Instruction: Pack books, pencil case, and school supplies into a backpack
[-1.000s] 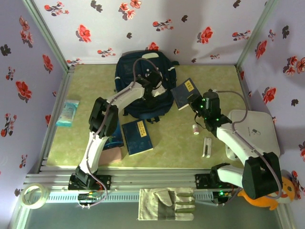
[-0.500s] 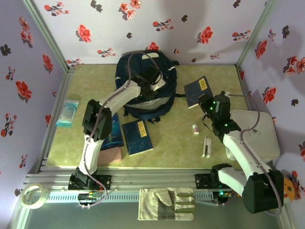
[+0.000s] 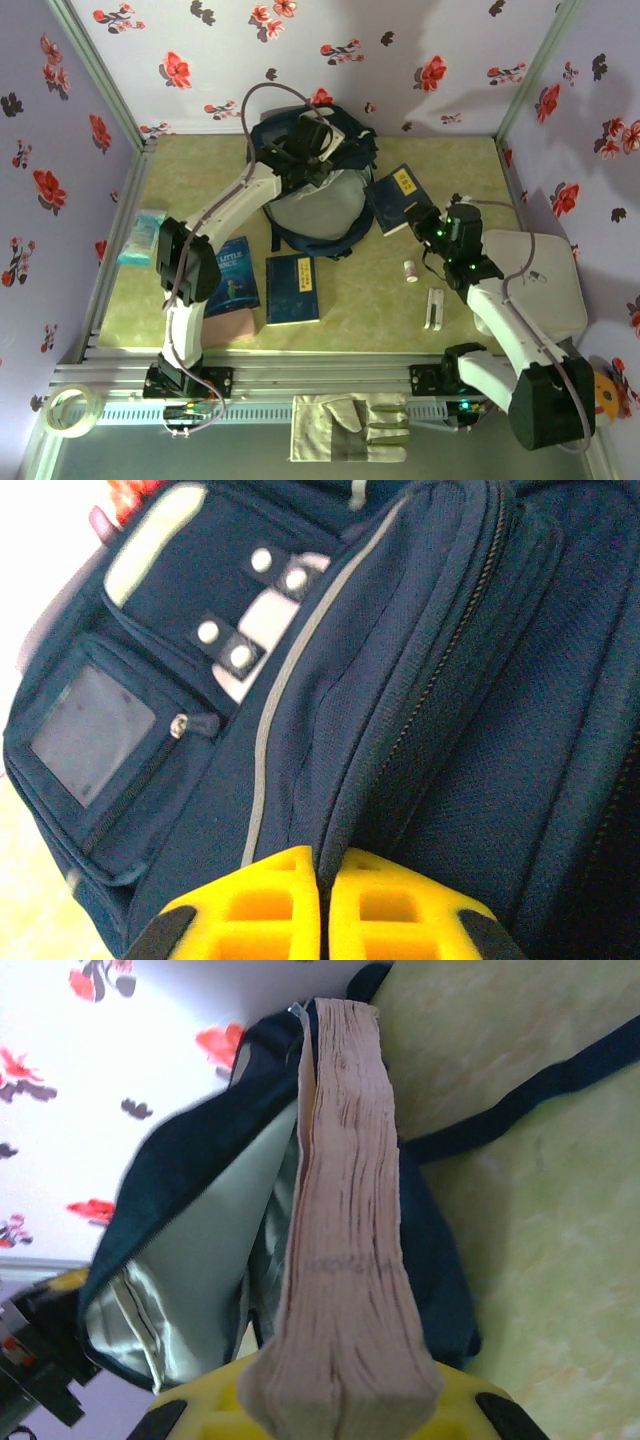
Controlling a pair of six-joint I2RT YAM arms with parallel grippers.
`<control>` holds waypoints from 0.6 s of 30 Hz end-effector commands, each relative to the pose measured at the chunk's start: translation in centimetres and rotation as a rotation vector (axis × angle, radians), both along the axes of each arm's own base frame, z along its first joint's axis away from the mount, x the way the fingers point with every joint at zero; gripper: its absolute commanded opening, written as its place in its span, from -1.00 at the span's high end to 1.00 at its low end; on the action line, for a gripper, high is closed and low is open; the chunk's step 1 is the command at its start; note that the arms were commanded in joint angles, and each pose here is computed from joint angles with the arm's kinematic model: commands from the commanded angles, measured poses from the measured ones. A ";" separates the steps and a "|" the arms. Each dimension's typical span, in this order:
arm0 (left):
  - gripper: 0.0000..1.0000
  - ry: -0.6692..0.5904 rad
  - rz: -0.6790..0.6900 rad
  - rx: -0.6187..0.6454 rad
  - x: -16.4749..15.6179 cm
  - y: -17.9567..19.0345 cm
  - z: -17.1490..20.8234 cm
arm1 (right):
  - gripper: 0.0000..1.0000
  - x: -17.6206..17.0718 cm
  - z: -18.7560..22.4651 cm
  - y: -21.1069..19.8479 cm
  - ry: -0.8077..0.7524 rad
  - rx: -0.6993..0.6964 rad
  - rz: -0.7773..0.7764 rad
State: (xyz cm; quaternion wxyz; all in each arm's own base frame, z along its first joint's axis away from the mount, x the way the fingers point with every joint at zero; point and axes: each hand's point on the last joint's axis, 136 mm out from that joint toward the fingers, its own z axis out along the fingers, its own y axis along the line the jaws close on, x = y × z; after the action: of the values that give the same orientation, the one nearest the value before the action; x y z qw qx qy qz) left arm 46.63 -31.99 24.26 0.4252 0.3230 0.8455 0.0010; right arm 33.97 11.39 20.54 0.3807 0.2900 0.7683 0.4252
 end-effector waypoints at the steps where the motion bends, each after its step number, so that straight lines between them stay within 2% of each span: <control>1: 1.00 -0.291 0.049 -0.276 0.9 -1.0 12.0 | 0.77 0.4 1.9 2.8 -0.072 0.117 0.123; 7: 1.00 -0.306 0.046 -0.318 0.9 -1.7 12.7 | 0.77 2.6 0.9 6.3 -0.061 0.133 0.151; 18: 1.00 -0.273 0.041 -0.335 0.8 -2.3 12.2 | 0.79 11.0 0.8 10.8 -0.087 0.262 0.114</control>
State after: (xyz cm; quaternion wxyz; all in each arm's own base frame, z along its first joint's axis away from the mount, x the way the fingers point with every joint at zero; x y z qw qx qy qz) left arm 46.79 -33.91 27.80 0.4816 0.2859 0.8275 -0.0407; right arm 42.37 21.36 17.15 0.3057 0.2780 0.7575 0.5055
